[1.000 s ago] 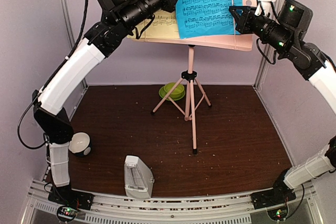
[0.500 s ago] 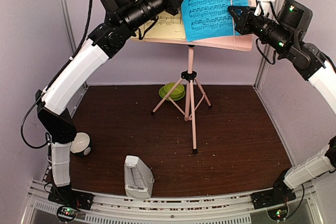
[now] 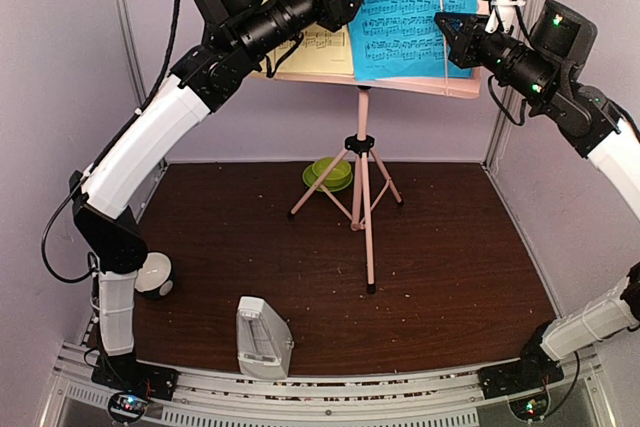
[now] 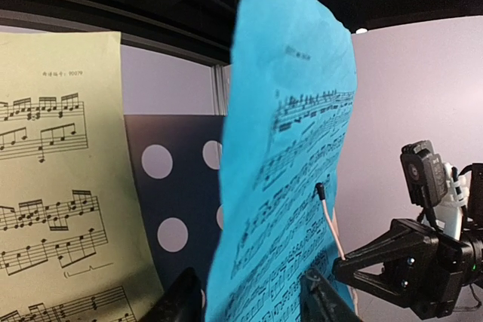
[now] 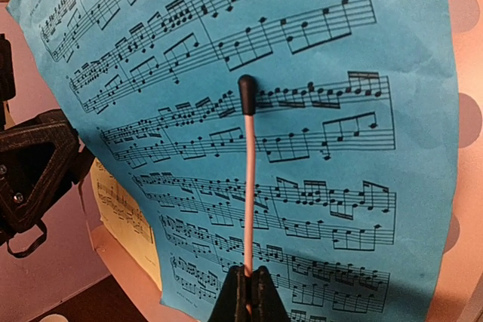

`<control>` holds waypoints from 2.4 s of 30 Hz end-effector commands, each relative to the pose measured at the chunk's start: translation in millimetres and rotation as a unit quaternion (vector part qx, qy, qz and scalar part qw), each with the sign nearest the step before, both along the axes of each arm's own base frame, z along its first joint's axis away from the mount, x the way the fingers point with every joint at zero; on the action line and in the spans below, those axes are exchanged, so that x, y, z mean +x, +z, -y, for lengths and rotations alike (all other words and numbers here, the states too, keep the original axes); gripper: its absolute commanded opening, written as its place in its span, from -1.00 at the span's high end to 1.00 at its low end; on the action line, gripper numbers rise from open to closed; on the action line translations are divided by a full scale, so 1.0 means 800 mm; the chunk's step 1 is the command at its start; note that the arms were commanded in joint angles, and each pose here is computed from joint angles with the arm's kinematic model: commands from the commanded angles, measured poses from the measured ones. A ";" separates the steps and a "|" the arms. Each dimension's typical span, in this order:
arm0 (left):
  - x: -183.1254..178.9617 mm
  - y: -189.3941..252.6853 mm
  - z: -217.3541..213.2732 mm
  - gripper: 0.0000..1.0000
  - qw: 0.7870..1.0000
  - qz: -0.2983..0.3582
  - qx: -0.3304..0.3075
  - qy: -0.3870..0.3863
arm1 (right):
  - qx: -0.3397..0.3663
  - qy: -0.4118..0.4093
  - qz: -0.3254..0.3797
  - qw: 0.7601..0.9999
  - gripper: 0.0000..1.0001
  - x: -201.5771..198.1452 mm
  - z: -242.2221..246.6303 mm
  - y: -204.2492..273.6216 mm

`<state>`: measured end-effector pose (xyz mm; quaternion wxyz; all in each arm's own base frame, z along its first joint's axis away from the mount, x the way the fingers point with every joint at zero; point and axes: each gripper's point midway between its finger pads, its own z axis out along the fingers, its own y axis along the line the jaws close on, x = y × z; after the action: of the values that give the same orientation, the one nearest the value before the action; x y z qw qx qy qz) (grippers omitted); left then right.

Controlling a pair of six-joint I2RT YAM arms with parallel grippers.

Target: Set up the instrument practice props

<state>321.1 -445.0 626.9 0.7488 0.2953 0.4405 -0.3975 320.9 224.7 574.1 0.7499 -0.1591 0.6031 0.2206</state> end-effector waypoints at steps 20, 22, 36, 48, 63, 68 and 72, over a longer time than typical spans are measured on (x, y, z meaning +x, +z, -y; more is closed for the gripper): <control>-0.023 0.031 -0.025 -0.61 1.000 0.013 -0.016 0.020 | 0.014 -0.006 0.007 1.000 0.42 -0.011 0.012 0.003; -0.027 0.032 -0.030 -0.64 0.999 0.015 -0.014 0.024 | 0.018 -0.009 0.009 1.000 0.29 -0.013 0.016 0.006; -0.055 0.032 -0.072 -0.96 0.999 -0.015 0.004 0.042 | 0.054 -0.010 0.027 0.998 -0.78 -0.053 0.050 0.047; -0.064 -0.054 -0.145 -0.96 0.979 -0.169 0.055 0.096 | 0.041 -0.019 -0.050 0.998 -1.00 -0.092 0.088 -0.013; -0.159 -0.355 -0.248 -0.95 0.818 -0.510 0.225 0.138 | 0.010 -0.007 -0.270 0.963 -1.00 -0.137 0.109 -0.252; -0.219 -0.409 -0.224 -0.96 0.772 -0.548 0.288 0.145 | 0.002 -0.007 -0.308 0.952 -1.00 -0.141 0.108 -0.313; -0.256 -0.451 -0.196 -0.96 0.728 -0.583 0.331 0.147 | 0.001 -0.009 -0.320 0.947 -1.00 -0.140 0.107 -0.332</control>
<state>134.6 -284.9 301.1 0.3016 0.2079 0.8959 -0.2514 210.9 136.1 313.3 0.5259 -0.0841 0.8129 0.2357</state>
